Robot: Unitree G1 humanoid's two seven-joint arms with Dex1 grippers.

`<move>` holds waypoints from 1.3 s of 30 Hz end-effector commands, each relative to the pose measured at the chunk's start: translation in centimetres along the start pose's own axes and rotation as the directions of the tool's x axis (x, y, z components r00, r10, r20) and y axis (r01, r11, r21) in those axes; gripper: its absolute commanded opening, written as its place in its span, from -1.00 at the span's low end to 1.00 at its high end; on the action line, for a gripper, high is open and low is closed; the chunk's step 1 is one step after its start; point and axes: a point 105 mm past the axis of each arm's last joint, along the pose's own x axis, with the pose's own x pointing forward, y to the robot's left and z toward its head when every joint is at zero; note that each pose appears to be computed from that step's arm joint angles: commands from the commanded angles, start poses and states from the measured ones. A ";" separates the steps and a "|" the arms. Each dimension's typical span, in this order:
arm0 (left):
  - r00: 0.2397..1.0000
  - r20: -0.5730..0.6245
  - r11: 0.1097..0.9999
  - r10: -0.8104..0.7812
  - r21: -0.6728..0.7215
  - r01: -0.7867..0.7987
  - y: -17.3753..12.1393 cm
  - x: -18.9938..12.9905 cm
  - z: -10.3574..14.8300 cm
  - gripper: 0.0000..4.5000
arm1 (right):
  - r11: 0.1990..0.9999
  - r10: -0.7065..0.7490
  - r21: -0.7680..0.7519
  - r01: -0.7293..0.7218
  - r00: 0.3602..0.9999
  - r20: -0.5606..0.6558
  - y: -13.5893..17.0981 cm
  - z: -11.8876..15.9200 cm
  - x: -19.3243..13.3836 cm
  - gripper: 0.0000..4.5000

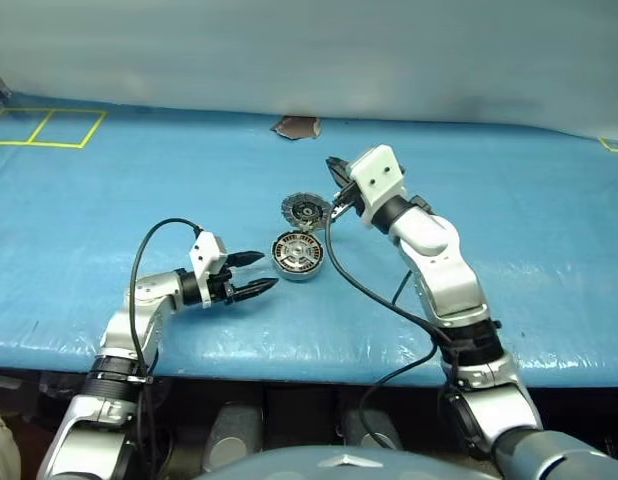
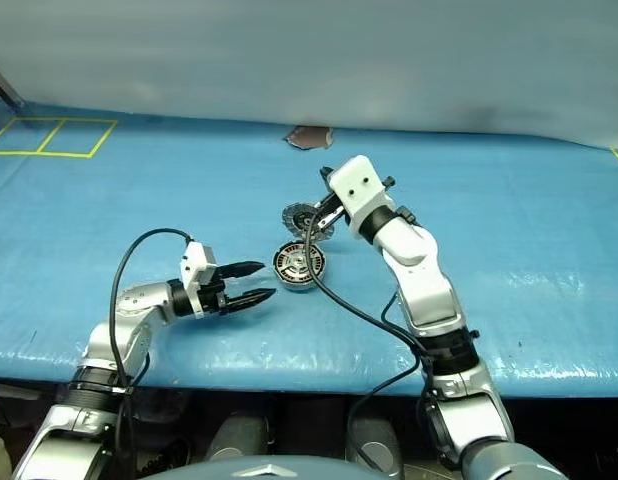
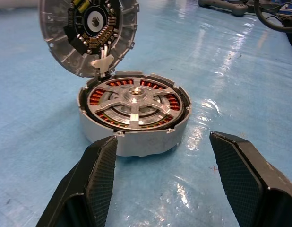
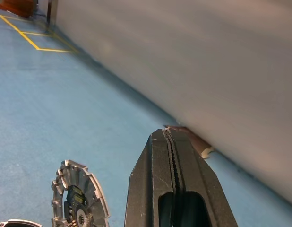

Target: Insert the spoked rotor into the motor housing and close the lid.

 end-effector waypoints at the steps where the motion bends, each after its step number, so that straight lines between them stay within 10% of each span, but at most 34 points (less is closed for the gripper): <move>1: 0.999 0.042 0.999 0.032 0.031 -0.034 0.4 -0.8 1.6 0.51 | 0.995 0.074 0.058 -0.077 0.996 0.051 0.9 0.3 1.8 -1.00; 39: 0.993 0.024 0.991 0.113 0.068 -0.115 1.8 -2.4 2.1 0.51 | 0.942 0.222 0.297 -0.157 0.955 -0.199 11.2 -7.8 -2.9 -1.00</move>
